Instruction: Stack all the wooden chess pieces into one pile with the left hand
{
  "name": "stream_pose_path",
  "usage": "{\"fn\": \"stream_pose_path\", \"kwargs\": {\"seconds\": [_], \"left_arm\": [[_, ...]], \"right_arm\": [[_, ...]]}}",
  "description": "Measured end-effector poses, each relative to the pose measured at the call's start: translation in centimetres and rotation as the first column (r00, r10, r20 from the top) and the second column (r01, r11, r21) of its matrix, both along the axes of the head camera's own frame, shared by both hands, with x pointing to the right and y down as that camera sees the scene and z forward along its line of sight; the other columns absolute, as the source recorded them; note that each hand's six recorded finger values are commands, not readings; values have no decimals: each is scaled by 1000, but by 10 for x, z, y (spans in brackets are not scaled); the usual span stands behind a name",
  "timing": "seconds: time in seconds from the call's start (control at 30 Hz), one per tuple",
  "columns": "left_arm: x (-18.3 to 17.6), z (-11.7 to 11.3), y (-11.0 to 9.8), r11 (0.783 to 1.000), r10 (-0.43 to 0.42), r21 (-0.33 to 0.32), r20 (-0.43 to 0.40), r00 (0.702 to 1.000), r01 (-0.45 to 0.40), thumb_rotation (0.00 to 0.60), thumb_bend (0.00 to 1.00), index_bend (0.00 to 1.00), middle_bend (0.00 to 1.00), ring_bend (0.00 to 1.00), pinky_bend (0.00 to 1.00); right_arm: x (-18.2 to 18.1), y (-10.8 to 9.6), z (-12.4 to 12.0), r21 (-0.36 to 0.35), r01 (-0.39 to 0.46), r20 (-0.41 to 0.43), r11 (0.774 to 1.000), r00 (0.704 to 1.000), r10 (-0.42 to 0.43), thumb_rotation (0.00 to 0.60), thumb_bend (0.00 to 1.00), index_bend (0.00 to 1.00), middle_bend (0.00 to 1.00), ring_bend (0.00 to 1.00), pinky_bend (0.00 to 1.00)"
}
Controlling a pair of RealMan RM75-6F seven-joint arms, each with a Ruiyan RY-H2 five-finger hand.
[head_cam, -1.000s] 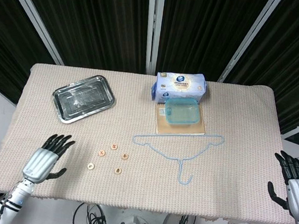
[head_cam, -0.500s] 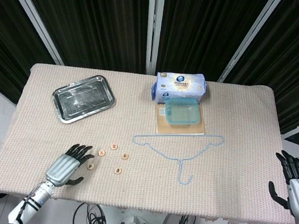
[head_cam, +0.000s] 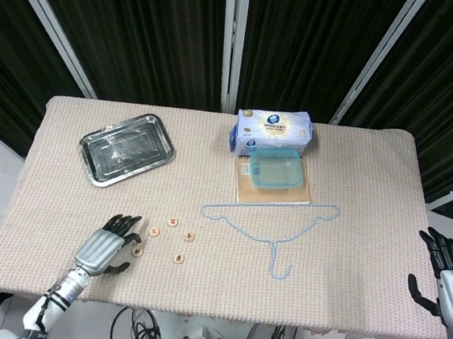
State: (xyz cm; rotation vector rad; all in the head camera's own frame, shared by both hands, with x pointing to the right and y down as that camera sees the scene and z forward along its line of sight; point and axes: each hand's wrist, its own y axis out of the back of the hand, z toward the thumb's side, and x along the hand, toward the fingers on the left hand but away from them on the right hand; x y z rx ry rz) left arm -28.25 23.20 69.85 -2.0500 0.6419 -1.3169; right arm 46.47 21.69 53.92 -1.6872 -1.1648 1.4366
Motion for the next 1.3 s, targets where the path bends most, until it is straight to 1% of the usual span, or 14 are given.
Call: {"fn": "stream_pose_path", "kwargs": {"seconds": [0.3,0.9,1.03,1.3], "left_arm": [[1,8,-2,1000,-22,-17,-12,1000,22,600,284,380,26,0,0],[9,11,-4,999,-32,-21,-39,999,32,600,298,434,37,0,0],[9,12,-5,999,-36,-21,-39,999,35,600,301,462,44,0,0],[8,14,-6,999,-47,-23,-36,998,46,600,306,482,45,0,0]], "right_arm": [[0,0,0,0,-1,-1,1000,1000,1,600,407,0,0,0,0],[1,-1,0,0,-2,-1,1000,1000,2,600,407,0,0,0,0],[0,-1,1,-1,-1,-1,1000,1000,1,600,407,0,0,0,0],[1,-1,0,0,-2,-1,1000,1000,2,600,407,0,0,0,0]]}}
